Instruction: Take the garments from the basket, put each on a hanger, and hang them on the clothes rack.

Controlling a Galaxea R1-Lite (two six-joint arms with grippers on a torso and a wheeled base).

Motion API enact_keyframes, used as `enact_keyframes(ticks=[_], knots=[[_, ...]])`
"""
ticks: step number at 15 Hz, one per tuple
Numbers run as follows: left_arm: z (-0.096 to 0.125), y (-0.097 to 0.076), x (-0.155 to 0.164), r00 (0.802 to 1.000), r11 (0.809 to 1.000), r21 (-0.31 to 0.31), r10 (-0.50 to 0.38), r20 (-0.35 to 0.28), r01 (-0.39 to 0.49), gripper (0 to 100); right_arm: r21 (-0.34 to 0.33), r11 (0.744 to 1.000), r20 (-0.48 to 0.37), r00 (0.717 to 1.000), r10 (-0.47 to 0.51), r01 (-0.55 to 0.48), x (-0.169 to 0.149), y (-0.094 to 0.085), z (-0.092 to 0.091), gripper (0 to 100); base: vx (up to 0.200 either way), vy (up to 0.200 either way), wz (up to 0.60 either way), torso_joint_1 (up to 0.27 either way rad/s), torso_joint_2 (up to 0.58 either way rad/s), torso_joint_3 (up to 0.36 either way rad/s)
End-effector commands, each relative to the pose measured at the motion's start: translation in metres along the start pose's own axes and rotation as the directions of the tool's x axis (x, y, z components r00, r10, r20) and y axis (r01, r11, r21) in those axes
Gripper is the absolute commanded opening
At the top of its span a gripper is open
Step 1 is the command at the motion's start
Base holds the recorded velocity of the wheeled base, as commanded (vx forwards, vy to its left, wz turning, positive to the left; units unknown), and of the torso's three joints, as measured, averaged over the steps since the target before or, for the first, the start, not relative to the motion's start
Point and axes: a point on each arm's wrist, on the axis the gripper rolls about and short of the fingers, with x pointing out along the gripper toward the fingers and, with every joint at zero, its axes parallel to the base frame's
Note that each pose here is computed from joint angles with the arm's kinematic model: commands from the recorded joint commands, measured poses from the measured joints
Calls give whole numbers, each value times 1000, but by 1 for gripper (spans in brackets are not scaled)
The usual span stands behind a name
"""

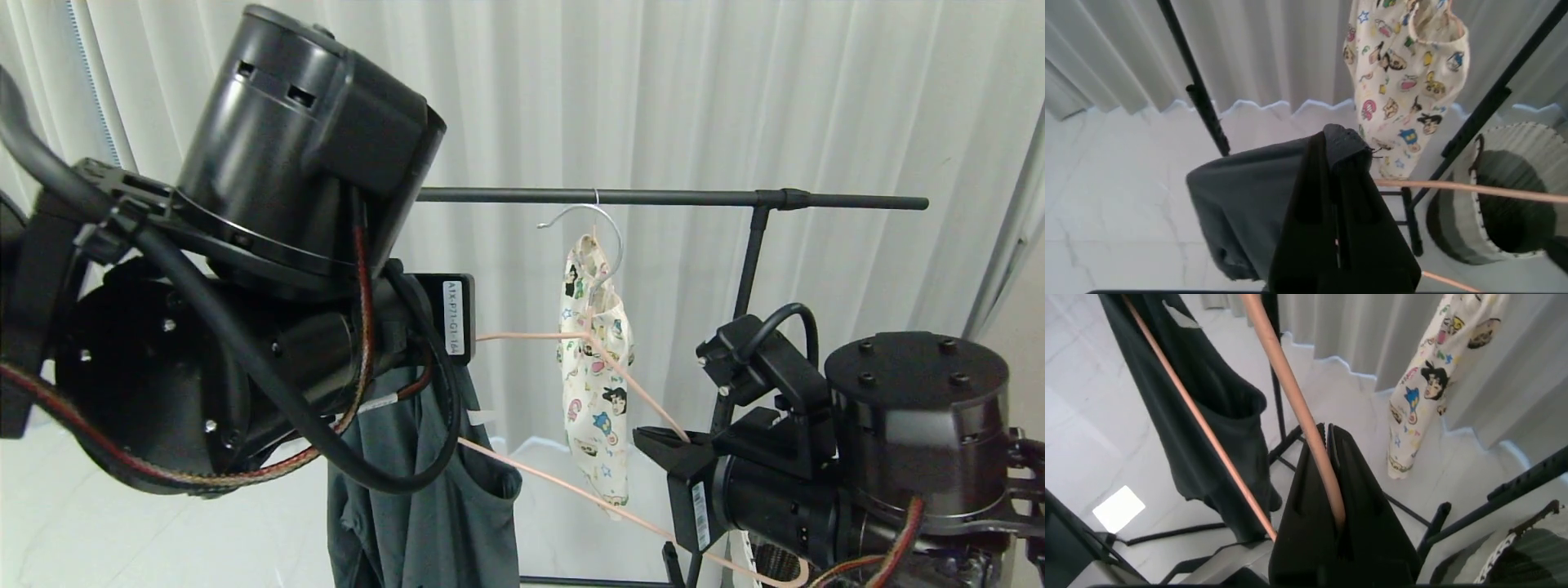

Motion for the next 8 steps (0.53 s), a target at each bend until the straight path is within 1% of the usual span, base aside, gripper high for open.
enact_keyframes(ticks=[1, 2, 5, 6, 8], knots=[[4, -5, -7, 999, 999, -26, -30, 17, 30, 0, -9, 1000, -15, 1000, 12, -12, 6, 5, -3, 0, 0, 0, 0, 0, 0, 0], [5, -8, -10, 999, 998, -39, -49, 23, 50, 0, -12, 1000, -15, 1000, 16, -16, 6, 7, -3, 0, 0, 0, 0, 0, 0, 0], [5, -20, -23, 993, 992, -50, -112, 37, 113, 0, -16, 999, -20, 999, 28, -28, 8, 12, -4, 0, 0, 0, 0, 0, 0, 0], [6, -27, -27, 990, 989, -55, -136, 40, 138, 0, -15, 999, -15, 999, 32, -32, 10, 14, -2, 0, 0, 0, 0, 0, 0, 0], [7, -32, -30, 987, 986, -57, -156, 46, 158, 0, -16, 999, -8, 999, 43, -43, 14, 19, 2, 0, 0, 0, 0, 0, 0, 0]])
